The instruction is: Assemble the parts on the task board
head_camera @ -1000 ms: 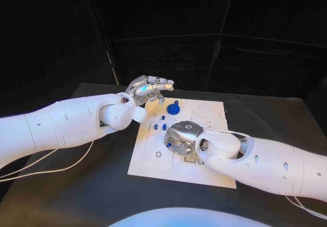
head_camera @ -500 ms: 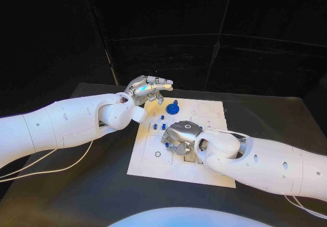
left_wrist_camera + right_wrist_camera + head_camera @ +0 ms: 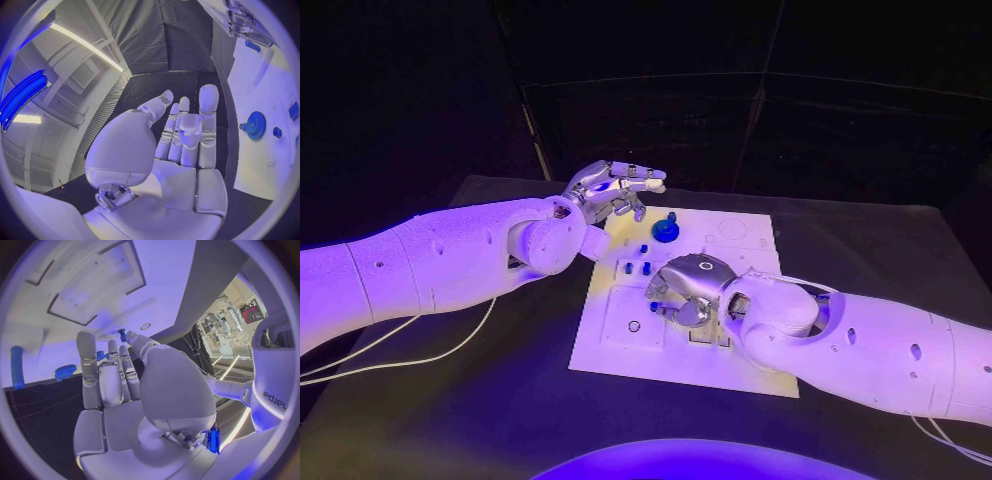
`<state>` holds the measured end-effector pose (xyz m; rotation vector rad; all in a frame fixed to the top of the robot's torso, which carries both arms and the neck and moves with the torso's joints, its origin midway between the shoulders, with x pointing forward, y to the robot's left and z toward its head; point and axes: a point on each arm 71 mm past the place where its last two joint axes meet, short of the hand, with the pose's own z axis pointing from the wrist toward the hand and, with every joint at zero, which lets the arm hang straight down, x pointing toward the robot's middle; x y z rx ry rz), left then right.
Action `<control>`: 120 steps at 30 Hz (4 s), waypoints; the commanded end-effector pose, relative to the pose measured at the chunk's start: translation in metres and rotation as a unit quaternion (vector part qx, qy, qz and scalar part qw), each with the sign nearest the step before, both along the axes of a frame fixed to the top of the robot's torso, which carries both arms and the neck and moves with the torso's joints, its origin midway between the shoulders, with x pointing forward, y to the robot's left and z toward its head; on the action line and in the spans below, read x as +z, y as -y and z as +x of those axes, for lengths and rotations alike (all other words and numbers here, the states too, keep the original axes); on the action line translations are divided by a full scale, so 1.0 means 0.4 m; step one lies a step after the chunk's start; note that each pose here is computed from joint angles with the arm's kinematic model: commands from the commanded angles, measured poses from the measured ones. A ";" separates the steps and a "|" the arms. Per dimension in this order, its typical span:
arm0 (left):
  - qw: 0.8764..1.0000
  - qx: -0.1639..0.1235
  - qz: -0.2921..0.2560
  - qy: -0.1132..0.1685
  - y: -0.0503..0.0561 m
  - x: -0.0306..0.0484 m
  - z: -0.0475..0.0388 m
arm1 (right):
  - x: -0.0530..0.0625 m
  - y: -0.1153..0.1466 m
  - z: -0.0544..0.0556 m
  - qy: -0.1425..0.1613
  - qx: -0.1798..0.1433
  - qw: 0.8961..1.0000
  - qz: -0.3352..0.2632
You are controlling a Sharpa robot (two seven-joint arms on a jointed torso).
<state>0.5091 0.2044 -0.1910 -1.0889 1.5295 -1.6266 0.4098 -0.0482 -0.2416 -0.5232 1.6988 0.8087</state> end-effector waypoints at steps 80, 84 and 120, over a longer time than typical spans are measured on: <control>1.000 -0.008 -0.005 -0.001 -0.005 0.002 -0.001 | 0.089 0.213 0.126 -0.016 -0.122 0.989 -0.088; 1.000 -0.008 -0.005 -0.001 -0.005 0.002 -0.001 | 0.088 0.211 0.127 -0.016 -0.121 0.989 -0.087; 1.000 -0.006 -0.004 -0.002 -0.007 0.000 0.003 | 0.146 0.220 0.057 -0.006 -0.103 0.994 0.032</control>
